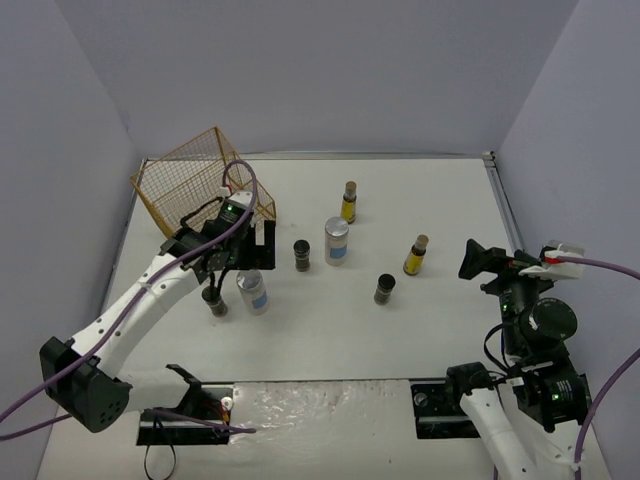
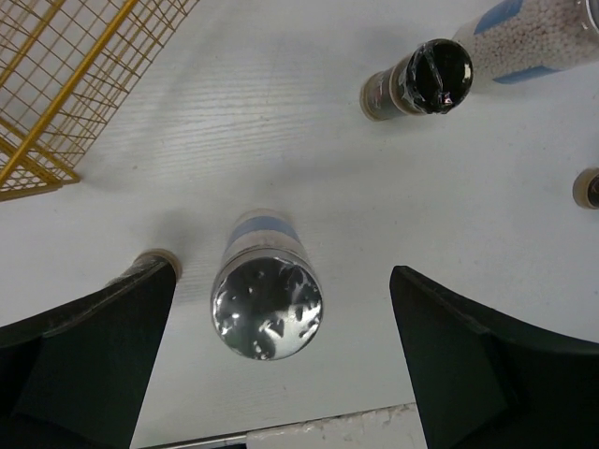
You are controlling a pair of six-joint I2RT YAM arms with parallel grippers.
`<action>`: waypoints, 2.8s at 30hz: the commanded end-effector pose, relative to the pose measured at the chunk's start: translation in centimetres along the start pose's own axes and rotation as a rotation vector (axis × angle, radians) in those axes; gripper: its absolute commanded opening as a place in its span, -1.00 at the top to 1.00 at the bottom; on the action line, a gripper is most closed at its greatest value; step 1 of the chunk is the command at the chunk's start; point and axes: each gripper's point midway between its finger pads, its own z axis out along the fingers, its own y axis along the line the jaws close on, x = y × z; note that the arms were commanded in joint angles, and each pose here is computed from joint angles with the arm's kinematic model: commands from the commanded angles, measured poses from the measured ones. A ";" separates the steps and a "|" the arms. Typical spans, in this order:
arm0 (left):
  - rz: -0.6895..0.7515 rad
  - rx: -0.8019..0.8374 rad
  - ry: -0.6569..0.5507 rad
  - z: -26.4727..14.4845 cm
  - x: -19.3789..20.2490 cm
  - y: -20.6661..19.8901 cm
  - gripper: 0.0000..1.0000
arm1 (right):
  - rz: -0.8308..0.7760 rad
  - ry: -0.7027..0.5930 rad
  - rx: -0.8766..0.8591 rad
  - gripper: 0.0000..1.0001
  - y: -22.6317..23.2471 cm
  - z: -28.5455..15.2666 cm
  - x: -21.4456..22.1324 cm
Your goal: Organize the condiment bottles
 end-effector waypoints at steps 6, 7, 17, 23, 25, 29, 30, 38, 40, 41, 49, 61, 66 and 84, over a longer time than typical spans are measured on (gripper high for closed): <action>-0.122 -0.169 -0.053 2.0 0.9 0.9 -0.94 | 0.029 -0.074 -0.018 -1.00 0.1 -0.5 -1.1; -0.123 -0.182 -0.052 2.1 1.2 1.2 -0.94 | 0.028 -0.075 -0.018 -1.00 0.1 -0.6 -1.0; -0.142 -0.172 0.005 3.6 3.3 1.0 -0.85 | 0.035 -0.087 -0.010 -1.00 -0.3 -0.9 -0.7; -0.146 -0.156 0.014 3.6 3.7 0.8 -0.67 | 0.039 -0.084 -0.009 -1.00 -0.4 -1.0 -0.3; -0.146 -0.148 0.018 3.7 3.8 0.6 -0.62 | 0.040 -0.085 -0.007 -1.00 -0.4 -1.0 -0.3; -0.145 -0.121 0.030 3.6 4.0 0.0 -0.59 | 0.041 -0.088 -0.005 -1.00 -0.5 -1.0 -0.3; -0.143 -0.121 0.034 3.6 4.1 -0.1 -0.59 | 0.041 -0.089 -0.004 -1.00 -0.5 -1.1 -0.3; -0.134 -0.129 0.046 3.5 4.5 0.1 -0.45 | 0.046 -0.088 -0.001 -1.00 -0.6 -1.1 -0.1; -0.136 -0.131 0.045 3.4 4.5 0.1 -0.36 | 0.045 -0.086 -0.001 -1.00 -0.6 -1.1 -0.1; -0.136 -0.131 0.043 3.3 4.5 0.2 -0.30 | 0.045 -0.086 -0.001 -1.00 -0.6 -1.1 0.0; -0.130 -0.123 0.034 2.7 4.0 0.1 0.51 | 0.048 -0.092 0.000 -1.00 -0.6 -1.2 -0.1; -0.059 -0.113 -0.207 -7.1 -7.1 0.3 1.00 | 0.049 -0.084 -0.008 -1.00 -0.5 -1.1 0.2; -0.106 -0.177 -0.327 -10.1 -13.3 3.6 1.00 | 0.048 -0.084 -0.013 -1.00 -0.4 -1.1 0.3; -0.330 -0.382 -0.680 -12.5 -29.0 14.3 1.00 | 0.043 -0.083 -0.055 -1.00 0.2 -1.1 0.7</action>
